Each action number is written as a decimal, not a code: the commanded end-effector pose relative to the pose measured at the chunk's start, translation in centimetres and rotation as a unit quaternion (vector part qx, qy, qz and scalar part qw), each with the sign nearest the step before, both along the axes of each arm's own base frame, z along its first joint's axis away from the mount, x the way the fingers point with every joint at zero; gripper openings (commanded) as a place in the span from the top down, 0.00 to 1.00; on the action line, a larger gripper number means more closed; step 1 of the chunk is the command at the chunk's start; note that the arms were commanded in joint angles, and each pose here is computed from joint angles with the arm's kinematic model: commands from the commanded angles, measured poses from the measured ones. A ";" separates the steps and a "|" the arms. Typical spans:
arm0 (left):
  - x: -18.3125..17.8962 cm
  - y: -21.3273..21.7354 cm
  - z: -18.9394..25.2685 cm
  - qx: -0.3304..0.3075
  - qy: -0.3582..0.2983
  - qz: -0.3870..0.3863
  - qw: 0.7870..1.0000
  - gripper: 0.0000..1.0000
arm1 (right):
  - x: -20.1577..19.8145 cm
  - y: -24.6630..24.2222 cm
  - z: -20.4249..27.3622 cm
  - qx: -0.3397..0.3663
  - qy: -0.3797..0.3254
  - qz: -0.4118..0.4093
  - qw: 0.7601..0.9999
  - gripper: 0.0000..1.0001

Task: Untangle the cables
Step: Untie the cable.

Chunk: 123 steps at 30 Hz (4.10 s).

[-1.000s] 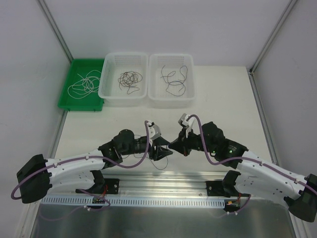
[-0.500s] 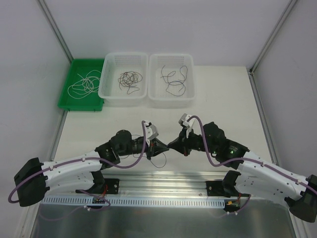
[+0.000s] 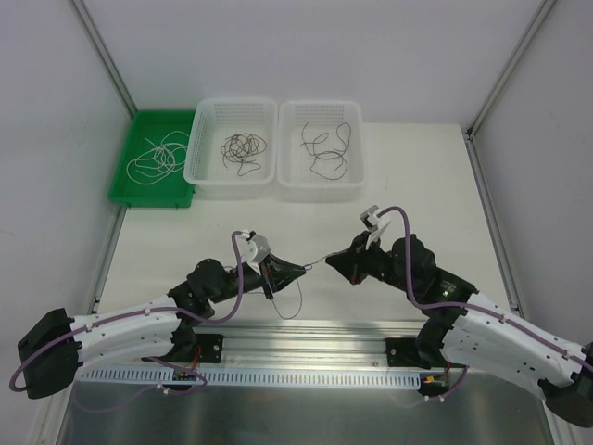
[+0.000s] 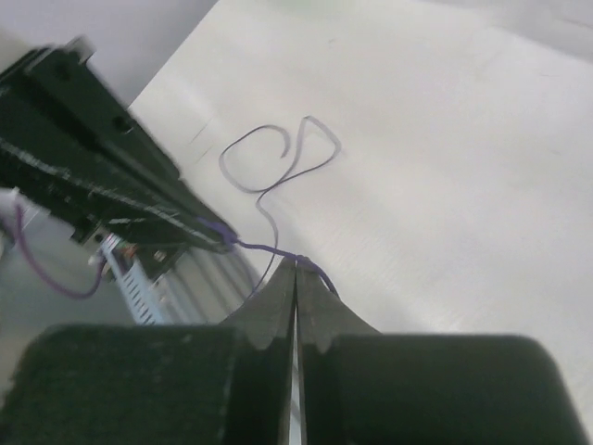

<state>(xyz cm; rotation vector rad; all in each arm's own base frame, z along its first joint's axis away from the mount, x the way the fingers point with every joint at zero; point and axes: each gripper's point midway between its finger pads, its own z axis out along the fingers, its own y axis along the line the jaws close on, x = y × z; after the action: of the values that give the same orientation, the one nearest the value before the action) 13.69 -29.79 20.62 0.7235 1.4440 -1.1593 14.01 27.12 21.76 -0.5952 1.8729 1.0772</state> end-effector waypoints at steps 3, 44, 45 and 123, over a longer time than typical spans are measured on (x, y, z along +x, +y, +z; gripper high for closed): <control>0.7 1.0 1.0 -0.056 -0.003 0.027 0.998 1.00 | 4.3 -4.6 0.9 0.027 0.021 -0.195 0.980 0.99; 2.9 2.0 1.0 -0.094 0.075 0.104 0.987 1.00 | 1.5 3.9 1.8 0.087 -0.012 -0.063 0.994 0.75; 2.9 2.0 0.9 -0.094 0.076 0.105 0.987 1.00 | 1.5 3.9 2.0 0.093 -0.014 -0.061 0.994 0.72; -1.1 0.5 -0.8 0.033 0.025 -0.025 0.999 0.97 | 5.1 -2.4 -0.2 -0.046 0.002 -0.172 0.984 0.99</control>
<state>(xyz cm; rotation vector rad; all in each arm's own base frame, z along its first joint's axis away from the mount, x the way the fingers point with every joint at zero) 13.31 -28.46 18.01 0.8289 1.5908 -1.0531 18.02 25.50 21.14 -0.4543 1.9539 0.7896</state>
